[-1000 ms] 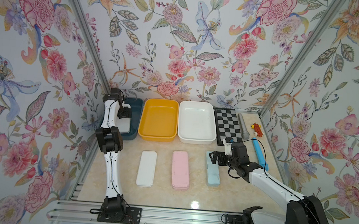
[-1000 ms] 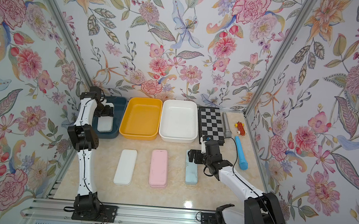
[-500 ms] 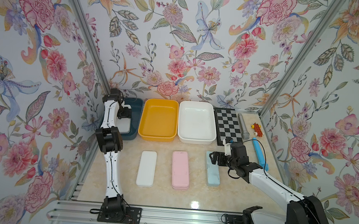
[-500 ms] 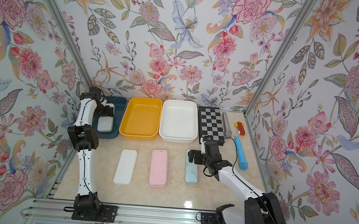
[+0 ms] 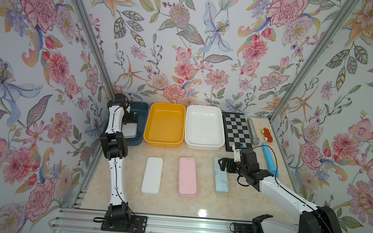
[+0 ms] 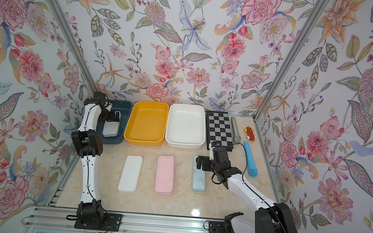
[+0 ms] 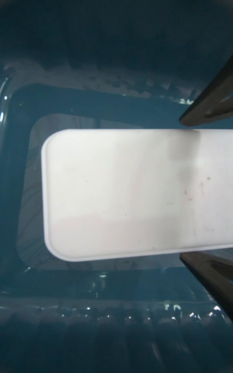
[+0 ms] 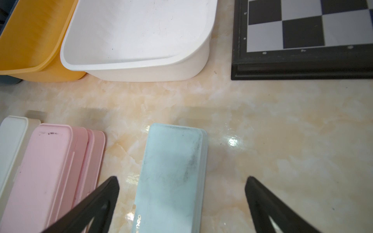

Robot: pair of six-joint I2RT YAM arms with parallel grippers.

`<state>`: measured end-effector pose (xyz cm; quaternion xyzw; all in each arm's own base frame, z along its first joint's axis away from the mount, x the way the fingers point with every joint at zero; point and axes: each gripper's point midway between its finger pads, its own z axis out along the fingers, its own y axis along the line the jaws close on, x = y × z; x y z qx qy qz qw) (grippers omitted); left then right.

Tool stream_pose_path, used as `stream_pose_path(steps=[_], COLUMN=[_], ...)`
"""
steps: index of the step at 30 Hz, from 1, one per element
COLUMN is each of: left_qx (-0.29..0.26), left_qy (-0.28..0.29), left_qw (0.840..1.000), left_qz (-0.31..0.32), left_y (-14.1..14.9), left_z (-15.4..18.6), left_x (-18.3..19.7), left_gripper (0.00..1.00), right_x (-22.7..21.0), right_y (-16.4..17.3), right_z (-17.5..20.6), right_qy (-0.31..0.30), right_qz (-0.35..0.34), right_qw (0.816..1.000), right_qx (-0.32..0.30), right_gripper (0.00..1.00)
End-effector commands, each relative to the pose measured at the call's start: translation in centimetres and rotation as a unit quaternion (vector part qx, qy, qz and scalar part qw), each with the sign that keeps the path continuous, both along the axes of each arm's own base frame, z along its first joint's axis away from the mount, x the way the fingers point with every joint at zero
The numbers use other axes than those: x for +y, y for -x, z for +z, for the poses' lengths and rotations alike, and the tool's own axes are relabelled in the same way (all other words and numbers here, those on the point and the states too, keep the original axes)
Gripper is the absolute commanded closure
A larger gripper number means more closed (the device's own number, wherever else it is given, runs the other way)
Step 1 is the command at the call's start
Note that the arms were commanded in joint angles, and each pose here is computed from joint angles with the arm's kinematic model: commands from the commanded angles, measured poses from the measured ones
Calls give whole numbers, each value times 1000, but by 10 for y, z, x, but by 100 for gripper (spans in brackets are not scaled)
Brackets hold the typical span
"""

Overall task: Place the pencil cases by color into the storage box
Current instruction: Place the pencil case at the storage box, then pick up the pencil case from the center of the board.

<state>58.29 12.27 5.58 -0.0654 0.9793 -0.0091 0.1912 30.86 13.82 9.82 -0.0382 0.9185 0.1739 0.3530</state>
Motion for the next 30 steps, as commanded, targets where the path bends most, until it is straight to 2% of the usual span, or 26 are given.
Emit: stream_pose_path(steps=[1,8,10,13,16,23,27,30], left_qx=[-22,-60,-53,-29,-19,-40,-61,-70], left_qy=[-1,-16,-9,-48,-79,-44,-4,0], left_qw=[1000,998,998,998,996,998,996,993], left_qz=[-2,17,12,-12,-26,-31,-64,-97], left_y=[-6,-1,8,28,50,111,158,197], left_z=[14,79,89,97,106,136,143,145], left_x=[4,-10,-32,-73,-103,-137,-164,-188], left_gripper=[2,2,2,1,1,2,2,2], right_x=[-5,-10,-10,-8,-7,-9,-4,0], right_y=[5,11,14,19,24,34,41,45], right_z=[-5,-1,-2,-3,-5,1,3,4], right_qy=[10,25,24,22,28,40,35,35], right_qz=[-8,-4,-2,5,8,12,23,27], right_qw=[1000,1000,1000,1000,999,998,998,997], right_qx=[7,6,11,18,31,43,53,59], right_gripper=[0,0,0,0,0,0,0,0])
